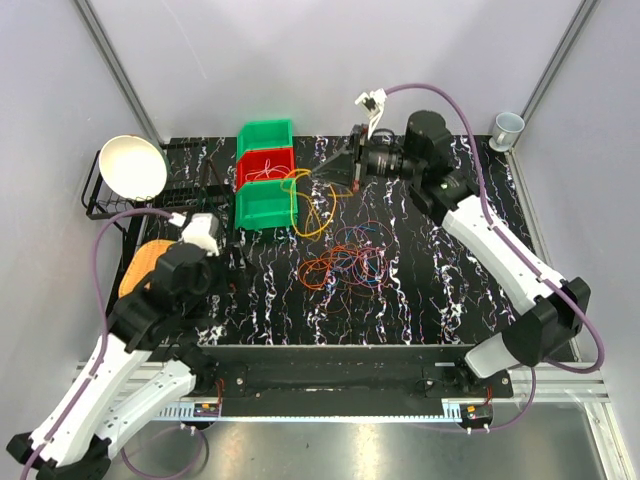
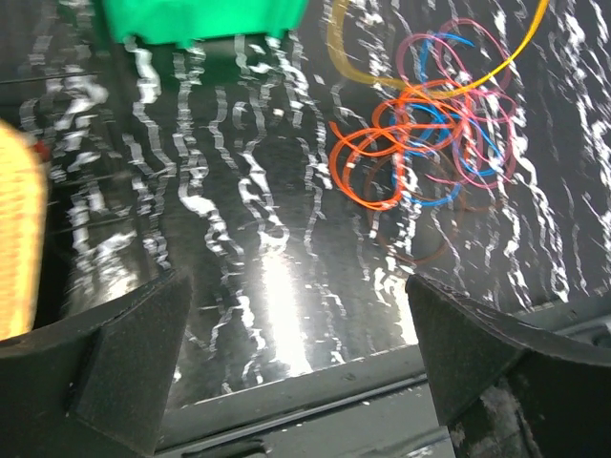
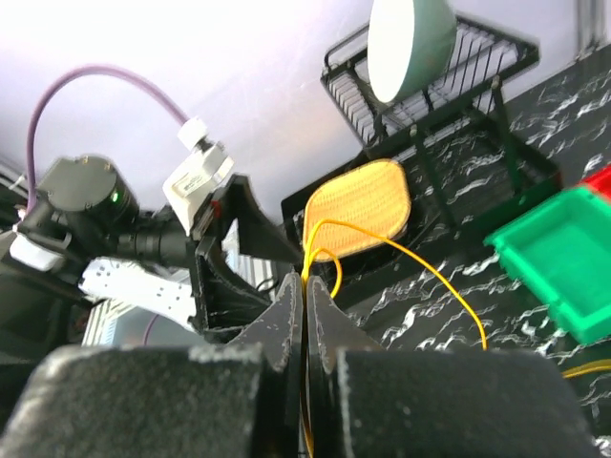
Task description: Untangle the cables
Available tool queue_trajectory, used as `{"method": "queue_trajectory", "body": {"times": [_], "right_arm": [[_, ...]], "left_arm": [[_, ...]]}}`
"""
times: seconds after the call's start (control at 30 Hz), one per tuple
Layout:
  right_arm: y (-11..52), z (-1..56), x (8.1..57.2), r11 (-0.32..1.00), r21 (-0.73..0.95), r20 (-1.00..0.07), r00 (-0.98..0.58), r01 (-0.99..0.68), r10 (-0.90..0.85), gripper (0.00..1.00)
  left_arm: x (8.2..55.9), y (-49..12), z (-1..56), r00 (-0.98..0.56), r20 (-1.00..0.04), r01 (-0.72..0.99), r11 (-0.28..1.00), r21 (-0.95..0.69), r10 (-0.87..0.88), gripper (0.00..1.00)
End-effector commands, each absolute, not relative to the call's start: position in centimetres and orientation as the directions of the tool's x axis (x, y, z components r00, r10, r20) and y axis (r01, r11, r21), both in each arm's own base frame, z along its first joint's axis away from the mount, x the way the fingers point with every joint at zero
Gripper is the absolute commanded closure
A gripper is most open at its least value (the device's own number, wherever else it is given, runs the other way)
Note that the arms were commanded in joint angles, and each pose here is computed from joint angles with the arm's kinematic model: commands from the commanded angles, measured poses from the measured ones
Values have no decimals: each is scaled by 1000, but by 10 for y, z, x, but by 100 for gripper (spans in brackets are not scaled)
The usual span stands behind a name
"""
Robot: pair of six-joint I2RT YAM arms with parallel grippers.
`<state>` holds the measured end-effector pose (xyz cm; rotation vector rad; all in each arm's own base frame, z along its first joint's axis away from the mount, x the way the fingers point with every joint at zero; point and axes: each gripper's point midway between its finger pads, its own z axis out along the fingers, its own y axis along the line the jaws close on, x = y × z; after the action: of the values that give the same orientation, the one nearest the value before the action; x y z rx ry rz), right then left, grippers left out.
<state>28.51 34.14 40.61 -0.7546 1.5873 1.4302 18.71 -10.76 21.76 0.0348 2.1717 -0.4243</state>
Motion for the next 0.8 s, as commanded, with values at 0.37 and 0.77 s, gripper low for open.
{"method": "queue_trajectory", "body": {"times": [0.37, 0.77], "right_arm": [[366, 479, 329, 185, 339, -940, -322, -922, 117, 100], [401, 478, 376, 181, 294, -955, -281, -938, 93, 100]], "left_arm": [[176, -22, 254, -312, -866, -192, 919, -345, -390, 1], [174, -21, 254, -303, -866, -187, 916, -356, -398, 1]]}}
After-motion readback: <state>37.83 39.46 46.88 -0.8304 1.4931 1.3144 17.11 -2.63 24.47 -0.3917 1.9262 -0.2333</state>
